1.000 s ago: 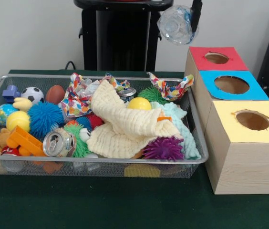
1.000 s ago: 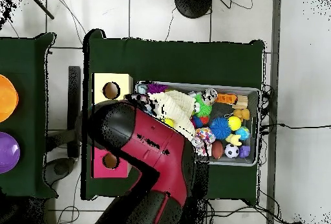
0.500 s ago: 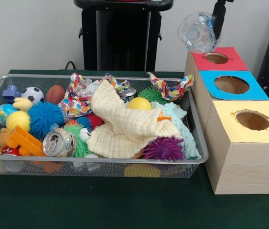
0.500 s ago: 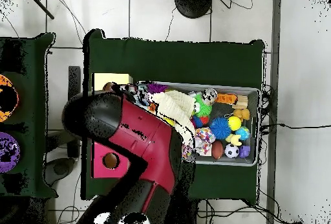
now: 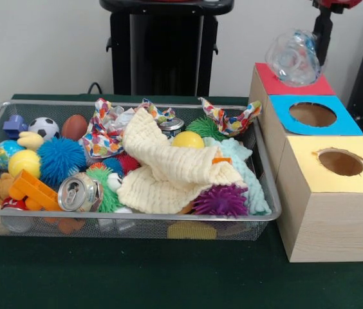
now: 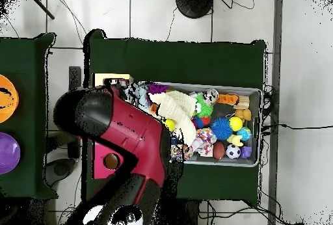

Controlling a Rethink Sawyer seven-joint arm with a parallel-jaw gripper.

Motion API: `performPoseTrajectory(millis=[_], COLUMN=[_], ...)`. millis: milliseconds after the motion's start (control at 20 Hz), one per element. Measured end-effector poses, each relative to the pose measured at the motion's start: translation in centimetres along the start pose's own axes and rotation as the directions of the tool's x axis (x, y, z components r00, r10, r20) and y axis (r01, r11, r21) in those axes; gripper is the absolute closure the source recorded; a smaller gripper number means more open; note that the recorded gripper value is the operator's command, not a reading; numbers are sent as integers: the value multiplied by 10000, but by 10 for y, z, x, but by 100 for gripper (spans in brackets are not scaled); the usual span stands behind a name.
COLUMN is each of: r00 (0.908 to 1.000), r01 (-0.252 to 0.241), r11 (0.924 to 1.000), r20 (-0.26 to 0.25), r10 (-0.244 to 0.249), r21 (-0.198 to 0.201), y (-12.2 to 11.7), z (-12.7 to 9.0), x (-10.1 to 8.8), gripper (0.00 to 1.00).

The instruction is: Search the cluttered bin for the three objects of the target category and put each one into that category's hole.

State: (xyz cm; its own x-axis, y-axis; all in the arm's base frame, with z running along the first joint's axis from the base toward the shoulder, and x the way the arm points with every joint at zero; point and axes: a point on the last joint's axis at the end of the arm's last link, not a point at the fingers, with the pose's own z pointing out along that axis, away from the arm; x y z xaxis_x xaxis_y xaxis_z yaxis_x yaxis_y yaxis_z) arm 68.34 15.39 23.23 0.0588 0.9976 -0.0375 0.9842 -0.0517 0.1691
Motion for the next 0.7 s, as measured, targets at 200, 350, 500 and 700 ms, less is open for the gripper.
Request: performPoseTrajectory(millis=[200,350,500,700], r00=[9998,9997,9998,9995], r01=[-46,-53,84,304], r11=[9991,9981,9983,9990], r20=[-185,-247,-200,-35], r10=[38,38,-96,-305], r21=[-415,-616,-572,-334], y=[4,5,0,-7], z=[9,14,21,32], x=[19,29,38,39], gripper=[100,100,100,100])
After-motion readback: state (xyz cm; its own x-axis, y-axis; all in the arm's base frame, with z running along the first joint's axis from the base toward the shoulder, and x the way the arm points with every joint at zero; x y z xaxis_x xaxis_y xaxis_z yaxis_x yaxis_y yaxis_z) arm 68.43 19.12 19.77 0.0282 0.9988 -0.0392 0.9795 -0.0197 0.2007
